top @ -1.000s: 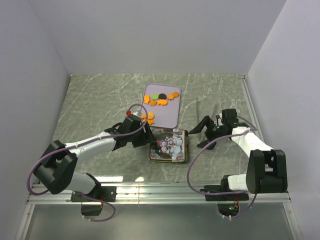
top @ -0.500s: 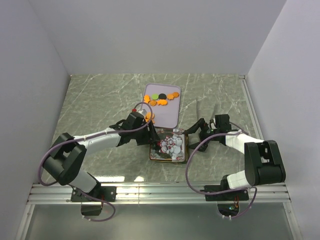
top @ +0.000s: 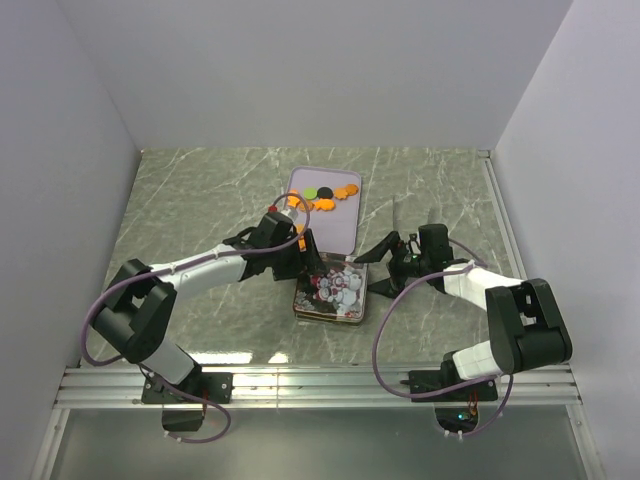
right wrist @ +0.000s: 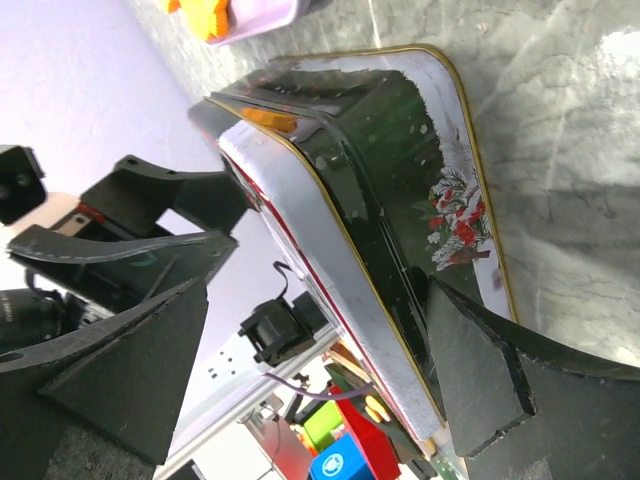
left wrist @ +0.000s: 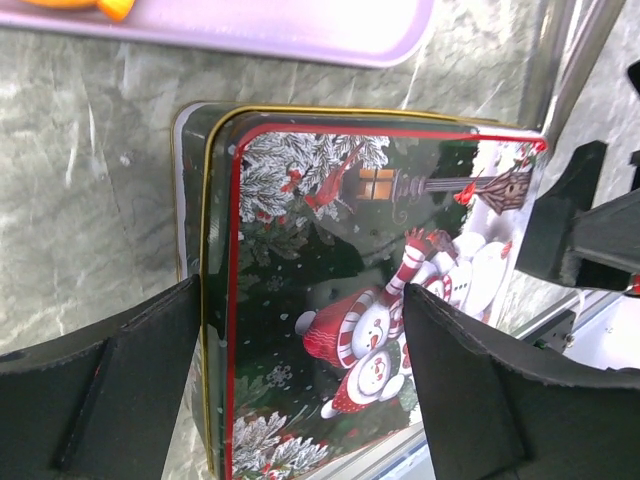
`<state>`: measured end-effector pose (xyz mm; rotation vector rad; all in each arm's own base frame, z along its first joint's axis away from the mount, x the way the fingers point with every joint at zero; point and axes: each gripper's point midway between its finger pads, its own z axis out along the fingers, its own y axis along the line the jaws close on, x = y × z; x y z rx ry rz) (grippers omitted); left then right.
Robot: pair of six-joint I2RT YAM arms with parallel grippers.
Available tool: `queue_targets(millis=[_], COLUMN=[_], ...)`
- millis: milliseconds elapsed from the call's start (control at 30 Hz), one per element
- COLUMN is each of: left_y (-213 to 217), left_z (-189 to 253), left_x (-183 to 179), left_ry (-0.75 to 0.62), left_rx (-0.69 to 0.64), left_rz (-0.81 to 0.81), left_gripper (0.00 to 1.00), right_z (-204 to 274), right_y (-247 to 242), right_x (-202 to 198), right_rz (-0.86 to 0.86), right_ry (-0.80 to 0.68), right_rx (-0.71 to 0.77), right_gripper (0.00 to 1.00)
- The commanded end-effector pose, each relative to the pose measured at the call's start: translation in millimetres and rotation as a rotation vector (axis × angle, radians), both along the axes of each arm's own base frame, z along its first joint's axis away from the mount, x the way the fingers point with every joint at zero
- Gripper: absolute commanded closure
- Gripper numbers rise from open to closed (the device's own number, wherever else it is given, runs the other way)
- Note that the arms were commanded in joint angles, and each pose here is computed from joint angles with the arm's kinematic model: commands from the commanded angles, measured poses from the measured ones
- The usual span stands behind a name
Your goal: Pack the cookies
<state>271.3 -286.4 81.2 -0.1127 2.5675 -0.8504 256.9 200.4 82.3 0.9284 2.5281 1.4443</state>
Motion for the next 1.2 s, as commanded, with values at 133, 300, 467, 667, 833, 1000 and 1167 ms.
queue_targets(millis=[133,300,467,667,833,1000,1167], left_y=[-21,-20,-23,-22,-25,-32,-40], left_z=[12,5,-1,-6,-2,-5,-3], left_x=[-10,-10,-8,-4,-2,-9,-9], left_ry=[0.005,0.028,0.04,0.048,0.048,0.088,0.083], left_rx=[-0.047,-0.005,0.036,0.102,0.133,0.169,0.194], left_rz=[-0.035,-0.009,0.005,0.033,0.054,0.055,0.067], left_gripper=[0.16,0.16,0.16,0.17,0.16,0.16,0.16], right_z=[32,31,17,37,103,129,121], right_y=[9,-9,-38,-66,-35,-9,16], right_x=[6,7,-2,-5,-5,-15,-38], right_rz=[0.058,0.079,0.093,0.103,0.153,0.217,0.319], right_ry=[-0.12,-0.154,-0.128,-0.195,-0.413,-0.507,-0.493], right_rx=[0.021,-0.136,-0.324,-0.507,-0.324,-0.154,0.016], right_gripper=[0.05,0.05,0.05,0.07,0.16,0.35,0.55])
